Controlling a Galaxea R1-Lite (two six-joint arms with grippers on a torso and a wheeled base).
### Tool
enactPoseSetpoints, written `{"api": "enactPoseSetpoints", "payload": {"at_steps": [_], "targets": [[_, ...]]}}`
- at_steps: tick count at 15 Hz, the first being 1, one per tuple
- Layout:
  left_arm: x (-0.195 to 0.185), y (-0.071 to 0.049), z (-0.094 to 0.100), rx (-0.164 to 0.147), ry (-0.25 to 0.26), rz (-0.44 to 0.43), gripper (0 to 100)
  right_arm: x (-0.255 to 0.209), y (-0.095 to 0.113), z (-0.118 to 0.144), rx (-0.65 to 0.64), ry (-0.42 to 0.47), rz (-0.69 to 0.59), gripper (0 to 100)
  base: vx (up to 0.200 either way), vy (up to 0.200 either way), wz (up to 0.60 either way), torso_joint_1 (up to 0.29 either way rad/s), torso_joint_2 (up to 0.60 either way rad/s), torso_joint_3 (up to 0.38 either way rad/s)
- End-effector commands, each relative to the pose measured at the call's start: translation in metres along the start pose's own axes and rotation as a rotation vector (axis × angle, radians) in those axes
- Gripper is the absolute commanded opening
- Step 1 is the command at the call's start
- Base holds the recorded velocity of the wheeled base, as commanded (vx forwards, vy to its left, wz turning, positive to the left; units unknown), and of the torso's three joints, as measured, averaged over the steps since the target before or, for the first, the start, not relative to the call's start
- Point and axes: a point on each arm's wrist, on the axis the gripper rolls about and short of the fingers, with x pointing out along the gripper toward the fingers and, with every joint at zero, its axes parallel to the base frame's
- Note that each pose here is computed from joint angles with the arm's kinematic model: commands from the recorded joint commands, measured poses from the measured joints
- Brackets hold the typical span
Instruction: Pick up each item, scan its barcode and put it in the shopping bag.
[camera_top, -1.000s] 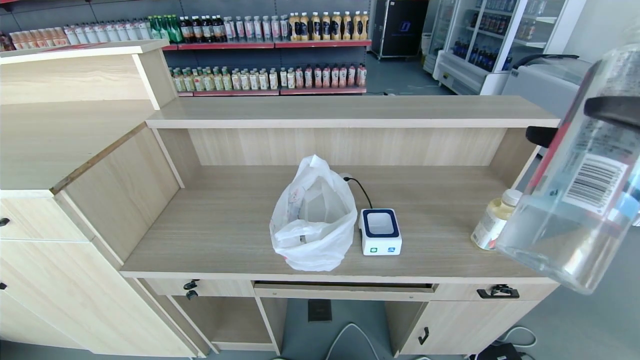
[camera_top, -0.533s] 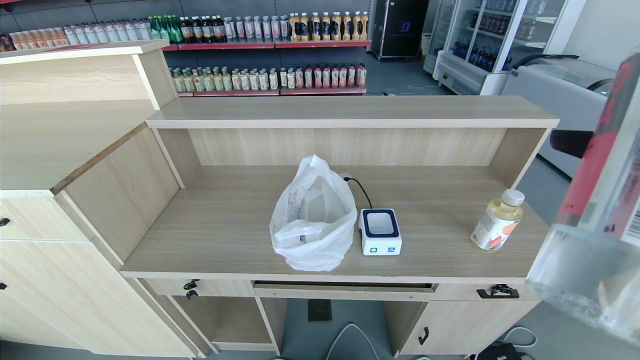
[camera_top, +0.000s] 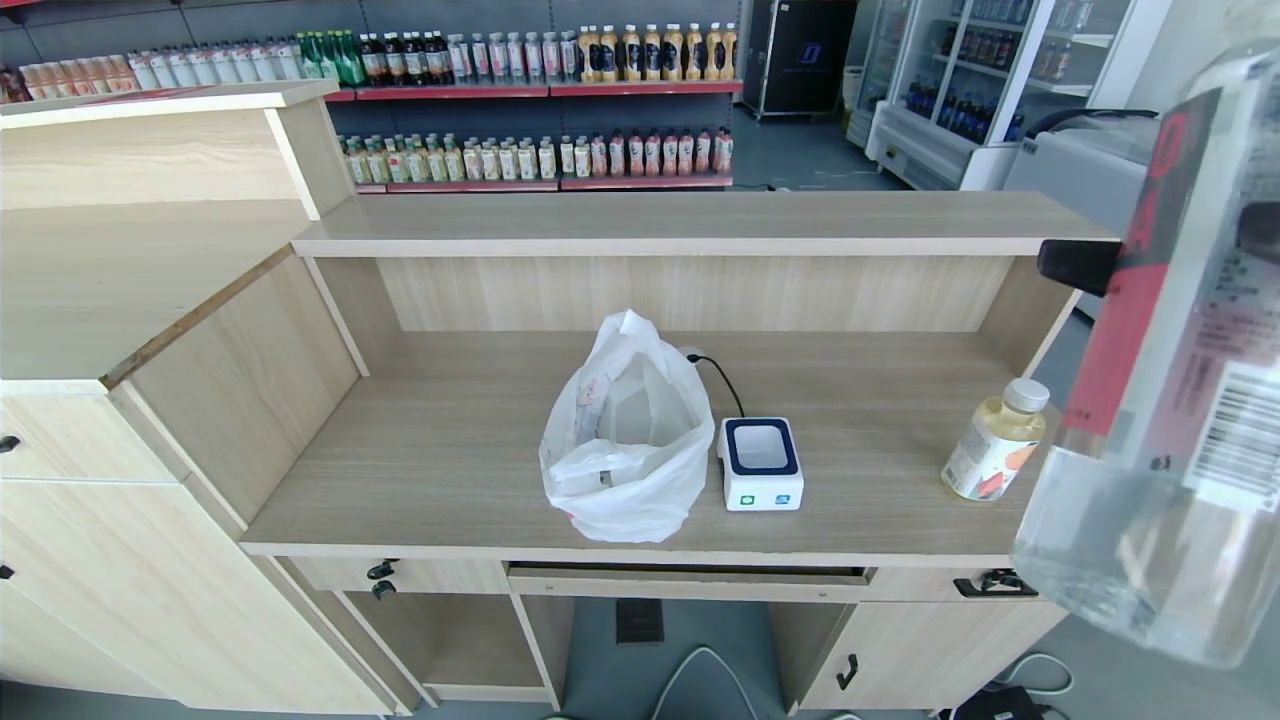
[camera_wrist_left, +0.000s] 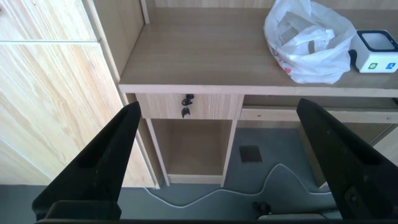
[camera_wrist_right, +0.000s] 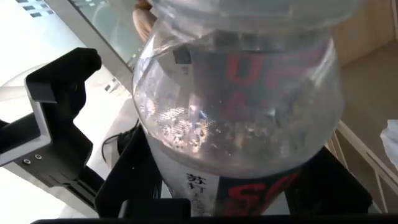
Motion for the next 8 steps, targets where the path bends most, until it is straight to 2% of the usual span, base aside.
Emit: {"api": "enactPoseSetpoints", "payload": {"at_steps": [1, 8], "targets": [[0.0, 0.0, 0.0, 0.0, 0.0, 0.0, 100, 0.0047, -0.0004, -0.0056, 0.016, 0.016, 0.024, 0, 0.0, 0.0, 0.0, 0.0, 0.0, 0.0], [0.0001, 0.0, 0.0, 0.0, 0.001, 0.0, 100, 0.0038, -0.0016, -0.0138, 0.018, 0.027, 0.023, 0, 0.0, 0.0, 0.0, 0.0, 0.0, 0.0]]}}
